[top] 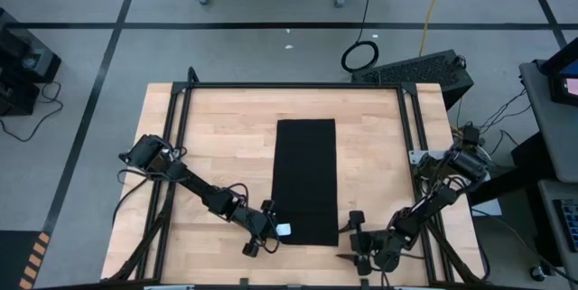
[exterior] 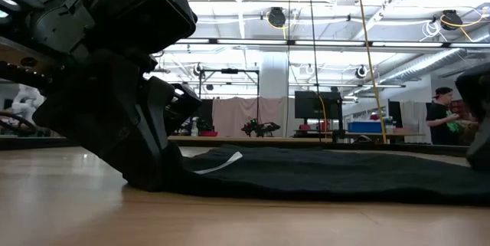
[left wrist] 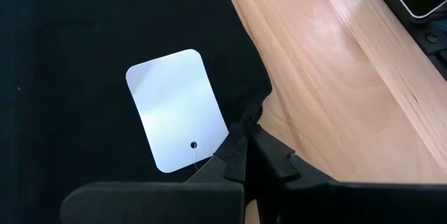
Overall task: Roll towel
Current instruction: Roll the black microfiber towel
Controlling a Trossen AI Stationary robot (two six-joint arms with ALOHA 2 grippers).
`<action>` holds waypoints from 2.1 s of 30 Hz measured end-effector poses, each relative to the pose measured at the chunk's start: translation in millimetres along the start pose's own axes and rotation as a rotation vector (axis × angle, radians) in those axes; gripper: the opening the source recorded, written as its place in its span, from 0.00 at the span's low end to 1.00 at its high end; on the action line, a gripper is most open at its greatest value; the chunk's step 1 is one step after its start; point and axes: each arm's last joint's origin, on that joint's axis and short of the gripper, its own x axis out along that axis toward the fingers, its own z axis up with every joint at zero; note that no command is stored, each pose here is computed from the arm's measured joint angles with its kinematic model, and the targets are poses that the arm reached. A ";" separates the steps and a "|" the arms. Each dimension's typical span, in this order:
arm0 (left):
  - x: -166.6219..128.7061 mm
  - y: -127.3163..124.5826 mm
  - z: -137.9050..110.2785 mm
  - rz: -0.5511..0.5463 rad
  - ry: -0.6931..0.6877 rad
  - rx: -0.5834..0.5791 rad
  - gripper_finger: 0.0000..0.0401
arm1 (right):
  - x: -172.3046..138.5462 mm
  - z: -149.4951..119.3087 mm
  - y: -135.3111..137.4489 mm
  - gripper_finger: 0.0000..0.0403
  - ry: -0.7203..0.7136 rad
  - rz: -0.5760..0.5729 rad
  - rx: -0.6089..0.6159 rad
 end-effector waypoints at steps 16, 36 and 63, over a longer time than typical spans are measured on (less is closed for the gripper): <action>-0.2 -0.1 2.9 0.003 -0.029 -0.019 0.02 | 4.7 -2.0 -6.1 0.22 0.078 0.019 0.123; -19.6 2.1 19.6 -0.080 -0.054 -0.205 0.02 | -2.3 23.6 -8.0 0.02 0.107 0.186 0.349; -35.4 69.8 51.0 -0.246 -0.264 -0.522 0.03 | -37.4 15.8 2.9 0.75 0.096 0.094 0.007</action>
